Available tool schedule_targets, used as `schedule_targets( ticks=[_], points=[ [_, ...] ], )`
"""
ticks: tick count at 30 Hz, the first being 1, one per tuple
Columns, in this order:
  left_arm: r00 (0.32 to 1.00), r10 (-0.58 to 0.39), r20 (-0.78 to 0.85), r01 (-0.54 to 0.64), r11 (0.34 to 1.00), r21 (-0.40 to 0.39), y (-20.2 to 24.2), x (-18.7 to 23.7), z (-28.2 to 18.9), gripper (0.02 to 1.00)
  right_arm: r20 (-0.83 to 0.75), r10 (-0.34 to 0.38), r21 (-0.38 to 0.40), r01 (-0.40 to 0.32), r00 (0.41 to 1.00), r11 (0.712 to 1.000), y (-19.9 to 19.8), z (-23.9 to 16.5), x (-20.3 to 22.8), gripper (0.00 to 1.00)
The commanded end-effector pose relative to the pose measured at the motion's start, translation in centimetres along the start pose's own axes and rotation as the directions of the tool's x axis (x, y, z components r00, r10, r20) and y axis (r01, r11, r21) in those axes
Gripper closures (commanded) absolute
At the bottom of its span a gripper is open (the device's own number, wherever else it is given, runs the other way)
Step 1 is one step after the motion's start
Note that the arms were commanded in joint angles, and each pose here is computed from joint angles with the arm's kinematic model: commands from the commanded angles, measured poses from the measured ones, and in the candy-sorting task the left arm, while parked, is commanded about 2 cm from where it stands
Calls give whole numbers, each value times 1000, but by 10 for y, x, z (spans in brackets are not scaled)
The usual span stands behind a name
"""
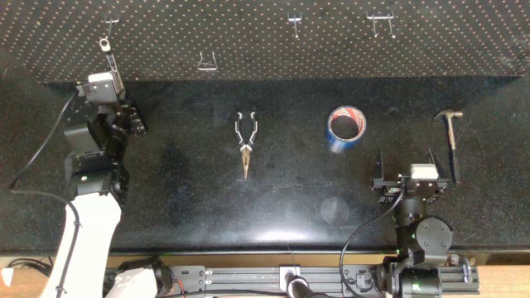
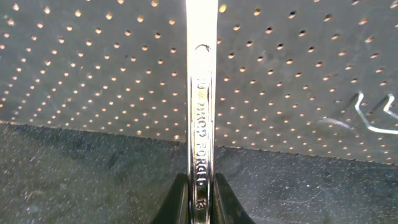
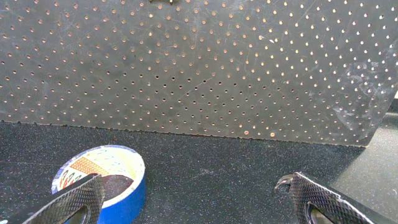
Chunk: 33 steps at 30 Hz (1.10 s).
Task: Place Tools Onto Pegboard
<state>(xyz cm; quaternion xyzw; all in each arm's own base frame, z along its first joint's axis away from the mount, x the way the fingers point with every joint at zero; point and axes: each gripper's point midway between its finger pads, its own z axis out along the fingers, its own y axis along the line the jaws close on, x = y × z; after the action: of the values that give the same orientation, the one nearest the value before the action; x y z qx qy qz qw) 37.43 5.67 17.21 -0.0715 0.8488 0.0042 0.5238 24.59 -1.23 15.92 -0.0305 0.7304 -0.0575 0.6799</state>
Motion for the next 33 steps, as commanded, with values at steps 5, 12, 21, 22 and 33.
schedule_targets(
  ticks=[5, 12, 21, 22, 33],
  points=[
    [994, -2, 113, -3, 999, 46, -9, -36, -4, 989, -2, -6, 10, 6, 1000, 1000, -2, 0, 2, 27],
    [995, -4, 100, 0, 999, 45, -8, -32, -1, 991, -2, -6, 10, 6, 1000, 1000, -2, 0, 2, 25],
    [999, -9, 45, 8, 1000, 14, -3, -18, 1, 991, -2, -6, 10, 6, 1000, 1000, -2, 0, 2, 27],
    [999, -9, 45, 8, 1000, 13, -3, -18, 1, 991, -2, -6, 10, 6, 1000, 1000, -2, 0, 2, 25],
    [995, -4, 101, 1, 999, 35, -7, -33, -4, 989, -2, -6, 10, 6, 1000, 1000, -2, 0, 2, 27]
  ],
)
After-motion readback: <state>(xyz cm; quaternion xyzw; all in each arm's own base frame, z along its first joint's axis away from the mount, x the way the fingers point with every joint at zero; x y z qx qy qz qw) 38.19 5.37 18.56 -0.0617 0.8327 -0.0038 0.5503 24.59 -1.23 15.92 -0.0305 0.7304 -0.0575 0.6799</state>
